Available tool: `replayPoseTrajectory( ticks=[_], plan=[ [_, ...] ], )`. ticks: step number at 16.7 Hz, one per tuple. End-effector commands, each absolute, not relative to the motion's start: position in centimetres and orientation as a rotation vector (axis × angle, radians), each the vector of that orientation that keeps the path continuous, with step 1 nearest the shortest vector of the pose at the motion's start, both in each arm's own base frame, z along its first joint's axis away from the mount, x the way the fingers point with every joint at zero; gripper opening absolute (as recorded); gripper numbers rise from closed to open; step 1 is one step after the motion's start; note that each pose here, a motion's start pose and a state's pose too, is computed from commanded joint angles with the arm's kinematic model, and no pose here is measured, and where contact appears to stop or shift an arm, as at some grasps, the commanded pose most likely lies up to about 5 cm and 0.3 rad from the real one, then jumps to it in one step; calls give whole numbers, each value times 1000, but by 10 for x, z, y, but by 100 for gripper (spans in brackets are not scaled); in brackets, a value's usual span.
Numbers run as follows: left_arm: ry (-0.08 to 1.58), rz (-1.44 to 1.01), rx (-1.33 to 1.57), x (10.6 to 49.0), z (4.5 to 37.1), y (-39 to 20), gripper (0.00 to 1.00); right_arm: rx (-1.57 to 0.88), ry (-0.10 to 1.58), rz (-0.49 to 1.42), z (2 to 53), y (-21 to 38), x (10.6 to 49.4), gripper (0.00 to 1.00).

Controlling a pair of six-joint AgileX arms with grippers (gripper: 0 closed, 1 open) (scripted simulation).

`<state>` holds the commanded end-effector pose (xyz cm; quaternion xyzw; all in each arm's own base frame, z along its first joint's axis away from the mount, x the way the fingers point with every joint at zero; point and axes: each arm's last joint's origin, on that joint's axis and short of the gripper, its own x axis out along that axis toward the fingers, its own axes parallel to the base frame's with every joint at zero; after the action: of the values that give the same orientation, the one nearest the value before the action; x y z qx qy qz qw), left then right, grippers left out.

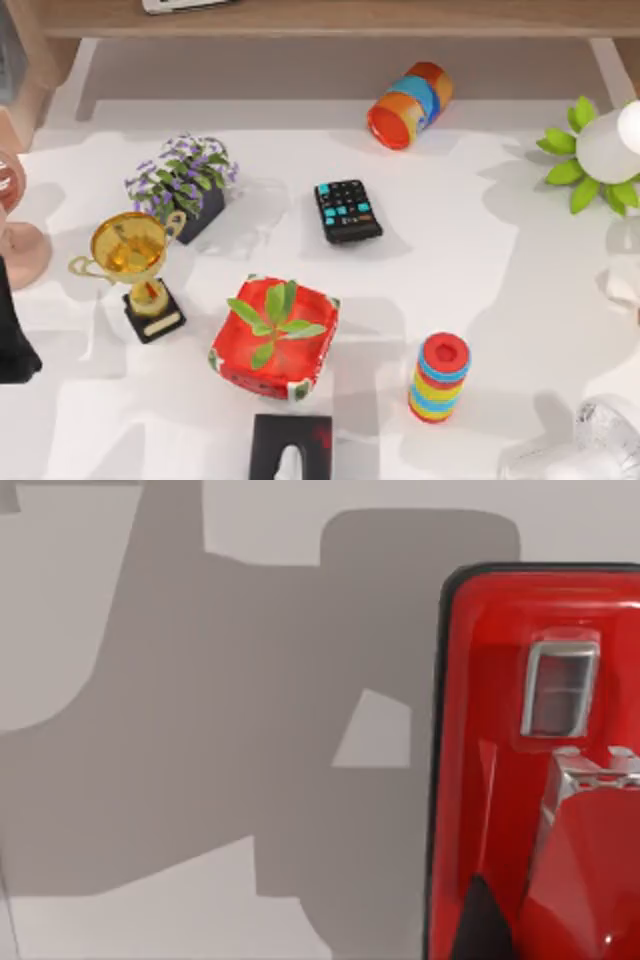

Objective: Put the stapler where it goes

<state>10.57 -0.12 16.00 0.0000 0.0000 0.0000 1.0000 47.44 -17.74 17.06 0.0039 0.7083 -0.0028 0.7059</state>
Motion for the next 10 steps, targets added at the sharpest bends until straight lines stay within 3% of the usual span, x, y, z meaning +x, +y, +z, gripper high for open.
replayPoseTrajectory(
  ticks=[7, 10],
  plan=[
    [0, 0, 0, 106, 160, -1, 100, 99, 1319, -116, 272, -184, 450, 0],
    [0, 0, 0, 106, 160, -1, 100, 97, 1337, -116, 268, -183, 450, 0]
  ],
)
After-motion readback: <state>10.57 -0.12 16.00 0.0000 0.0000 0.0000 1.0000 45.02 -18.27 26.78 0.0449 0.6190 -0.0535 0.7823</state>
